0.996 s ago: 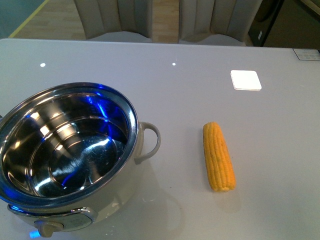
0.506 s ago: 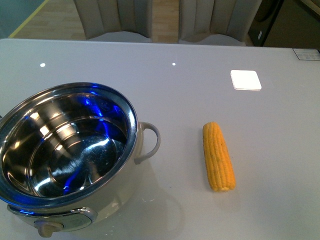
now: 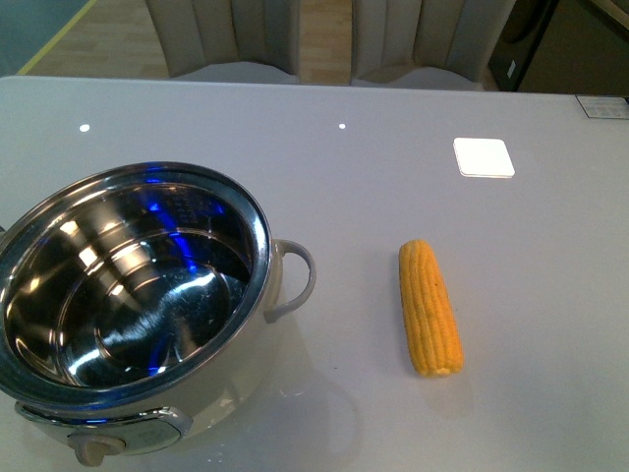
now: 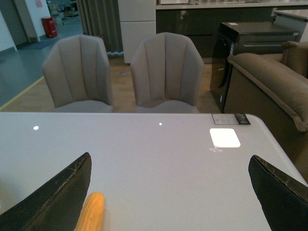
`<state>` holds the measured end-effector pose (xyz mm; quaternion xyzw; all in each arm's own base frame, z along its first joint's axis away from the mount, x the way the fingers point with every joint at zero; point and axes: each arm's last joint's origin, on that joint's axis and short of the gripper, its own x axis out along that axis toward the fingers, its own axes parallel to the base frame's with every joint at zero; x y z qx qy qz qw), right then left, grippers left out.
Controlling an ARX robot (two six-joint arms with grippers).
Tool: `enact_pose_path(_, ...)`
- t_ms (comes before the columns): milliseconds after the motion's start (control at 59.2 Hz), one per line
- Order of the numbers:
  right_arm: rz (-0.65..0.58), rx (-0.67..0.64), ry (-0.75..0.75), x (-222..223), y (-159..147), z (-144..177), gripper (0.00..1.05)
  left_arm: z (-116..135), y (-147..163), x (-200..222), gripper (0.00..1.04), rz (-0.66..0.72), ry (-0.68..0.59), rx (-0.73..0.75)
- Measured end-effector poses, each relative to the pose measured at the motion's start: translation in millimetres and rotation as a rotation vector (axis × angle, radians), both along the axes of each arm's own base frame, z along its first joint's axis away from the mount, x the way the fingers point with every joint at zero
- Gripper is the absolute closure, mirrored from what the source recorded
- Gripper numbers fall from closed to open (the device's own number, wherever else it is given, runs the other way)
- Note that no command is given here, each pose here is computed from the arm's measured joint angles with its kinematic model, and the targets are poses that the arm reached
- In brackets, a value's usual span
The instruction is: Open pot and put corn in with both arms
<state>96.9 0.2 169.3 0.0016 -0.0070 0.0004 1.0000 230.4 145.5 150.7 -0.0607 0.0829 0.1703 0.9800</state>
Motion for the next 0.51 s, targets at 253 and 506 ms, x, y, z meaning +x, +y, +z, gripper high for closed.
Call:
enact_pose_path(253, 0.0, 0.0, 0.0, 0.0, 0.0, 0.0, 0.09, 28.8, -41.9, -54.1, 0.07, -0.064, -0.002, 0.001)
enact_pose_path(506, 0.0, 0.0, 0.0, 0.0, 0.0, 0.0, 0.09, 43.6, -57.9, -77.1, 0.07, -0.066, -0.022, -0.01)
